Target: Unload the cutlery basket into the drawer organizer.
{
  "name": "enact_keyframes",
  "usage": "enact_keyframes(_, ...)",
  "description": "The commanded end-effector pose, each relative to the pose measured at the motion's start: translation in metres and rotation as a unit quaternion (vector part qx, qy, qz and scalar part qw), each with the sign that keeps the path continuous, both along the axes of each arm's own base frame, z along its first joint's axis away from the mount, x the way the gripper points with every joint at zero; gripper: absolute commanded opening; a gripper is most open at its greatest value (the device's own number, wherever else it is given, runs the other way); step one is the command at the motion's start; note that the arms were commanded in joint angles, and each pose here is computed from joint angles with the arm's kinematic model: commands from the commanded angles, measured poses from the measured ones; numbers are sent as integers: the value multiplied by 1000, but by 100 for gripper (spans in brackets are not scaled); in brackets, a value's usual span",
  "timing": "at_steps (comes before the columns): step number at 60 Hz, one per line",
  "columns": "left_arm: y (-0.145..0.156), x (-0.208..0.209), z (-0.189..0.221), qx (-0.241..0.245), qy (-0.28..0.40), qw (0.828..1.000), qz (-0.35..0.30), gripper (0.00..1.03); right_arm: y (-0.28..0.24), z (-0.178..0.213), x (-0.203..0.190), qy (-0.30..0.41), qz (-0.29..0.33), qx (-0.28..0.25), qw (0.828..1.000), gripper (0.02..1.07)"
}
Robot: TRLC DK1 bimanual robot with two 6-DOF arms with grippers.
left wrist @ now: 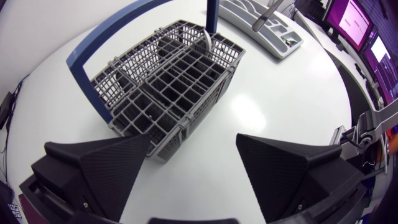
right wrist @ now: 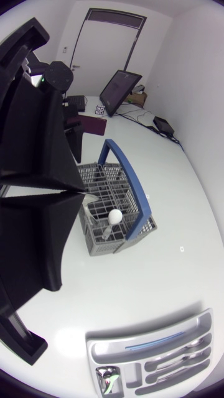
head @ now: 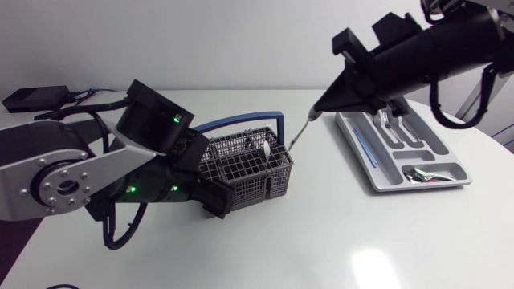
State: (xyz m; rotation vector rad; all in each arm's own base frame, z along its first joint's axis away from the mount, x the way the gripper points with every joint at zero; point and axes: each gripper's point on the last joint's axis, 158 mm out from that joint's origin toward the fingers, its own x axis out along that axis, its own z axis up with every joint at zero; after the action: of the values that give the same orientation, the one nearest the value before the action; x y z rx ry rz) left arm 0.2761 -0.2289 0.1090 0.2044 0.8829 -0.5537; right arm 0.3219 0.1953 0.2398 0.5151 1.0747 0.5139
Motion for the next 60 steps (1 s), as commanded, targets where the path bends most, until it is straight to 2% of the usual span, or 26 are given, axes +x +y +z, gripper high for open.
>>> enact_keyframes(1,-9,4,18,-9,-16,1000,-6,97,-23,-7,-3,-1,1,-14,1000,8)
enact_keyframes(25,-53,11,36,-46,-31,998,-23,96,-126,-65,-1,16,-27,-99,995,8)
enact_keyframes(37,-71,23,42,-70,-43,996,-19,96,-171,-85,-2,7,-31,-177,984,8)
enact_keyframes(51,-84,36,46,-83,-48,995,-13,96,-234,-104,5,-31,-43,-330,943,8)
enact_keyframes(60,-92,42,45,-88,-46,995,-9,96,-272,-115,17,-50,-53,-400,913,8)
